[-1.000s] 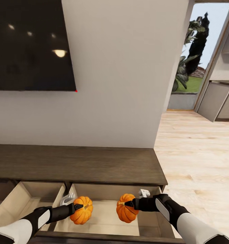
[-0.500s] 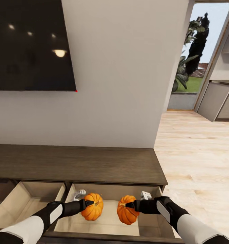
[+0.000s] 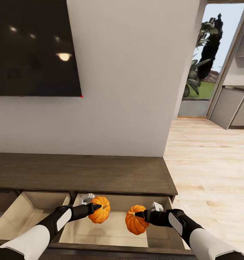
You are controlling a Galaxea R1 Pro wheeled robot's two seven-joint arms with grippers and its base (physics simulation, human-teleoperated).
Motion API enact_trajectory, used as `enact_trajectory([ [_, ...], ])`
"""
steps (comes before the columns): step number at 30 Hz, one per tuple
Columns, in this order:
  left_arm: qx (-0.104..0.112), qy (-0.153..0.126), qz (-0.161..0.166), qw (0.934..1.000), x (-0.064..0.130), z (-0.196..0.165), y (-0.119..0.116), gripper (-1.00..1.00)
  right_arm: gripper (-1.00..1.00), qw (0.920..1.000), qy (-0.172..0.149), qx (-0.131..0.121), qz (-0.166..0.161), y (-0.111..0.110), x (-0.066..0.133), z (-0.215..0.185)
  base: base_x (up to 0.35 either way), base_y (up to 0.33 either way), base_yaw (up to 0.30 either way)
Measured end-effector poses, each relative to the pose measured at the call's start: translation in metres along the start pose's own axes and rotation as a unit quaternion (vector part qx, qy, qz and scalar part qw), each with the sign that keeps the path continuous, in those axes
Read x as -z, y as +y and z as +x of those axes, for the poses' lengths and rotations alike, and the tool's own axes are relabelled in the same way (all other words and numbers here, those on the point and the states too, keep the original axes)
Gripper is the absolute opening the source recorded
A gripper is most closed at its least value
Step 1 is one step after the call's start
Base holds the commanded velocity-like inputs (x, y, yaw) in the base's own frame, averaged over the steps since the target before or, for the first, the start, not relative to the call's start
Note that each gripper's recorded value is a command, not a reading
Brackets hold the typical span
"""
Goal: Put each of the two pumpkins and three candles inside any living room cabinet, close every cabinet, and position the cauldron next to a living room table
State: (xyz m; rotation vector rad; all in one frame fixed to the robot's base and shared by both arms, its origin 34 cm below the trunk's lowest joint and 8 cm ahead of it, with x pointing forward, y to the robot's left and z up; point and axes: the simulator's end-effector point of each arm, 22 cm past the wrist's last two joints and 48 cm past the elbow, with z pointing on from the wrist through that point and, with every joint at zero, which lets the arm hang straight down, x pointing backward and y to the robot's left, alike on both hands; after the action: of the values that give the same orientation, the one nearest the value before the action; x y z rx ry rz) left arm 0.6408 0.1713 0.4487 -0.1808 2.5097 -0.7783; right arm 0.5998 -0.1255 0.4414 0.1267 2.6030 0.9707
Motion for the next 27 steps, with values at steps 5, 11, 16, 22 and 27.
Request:
enact_trajectory([
  [5,0.001,0.001,-0.001,1.0000,0.000,0.000,0.001,-1.00,-1.00,1.0000,0.000,0.002,0.003,-0.001,0.000,-0.001,0.000,0.000,0.000],
  [11,0.002,0.006,-0.006,1.0000,-0.002,0.008,0.004,-1.00,-1.00,1.0000,-0.004,0.003,0.008,-0.005,0.001,-0.001,0.000,0.000,0.000],
  [16,0.019,0.030,-0.046,0.9983,-0.001,0.034,0.030,-1.00,-1.00,0.9999,-0.009,0.005,0.009,-0.006,0.000,-0.002,0.000,0.000,0.000],
  [22,0.026,0.035,-0.057,0.9974,-0.002,0.041,0.036,-1.00,-1.00,0.9997,-0.017,0.013,0.011,-0.005,0.000,-0.007,0.000,0.000,0.000],
  [27,0.023,0.031,-0.053,0.9979,-0.003,0.035,0.035,-1.00,-1.00,0.9996,-0.017,0.012,0.019,-0.011,-0.002,-0.006,0.000,0.000,0.000],
])
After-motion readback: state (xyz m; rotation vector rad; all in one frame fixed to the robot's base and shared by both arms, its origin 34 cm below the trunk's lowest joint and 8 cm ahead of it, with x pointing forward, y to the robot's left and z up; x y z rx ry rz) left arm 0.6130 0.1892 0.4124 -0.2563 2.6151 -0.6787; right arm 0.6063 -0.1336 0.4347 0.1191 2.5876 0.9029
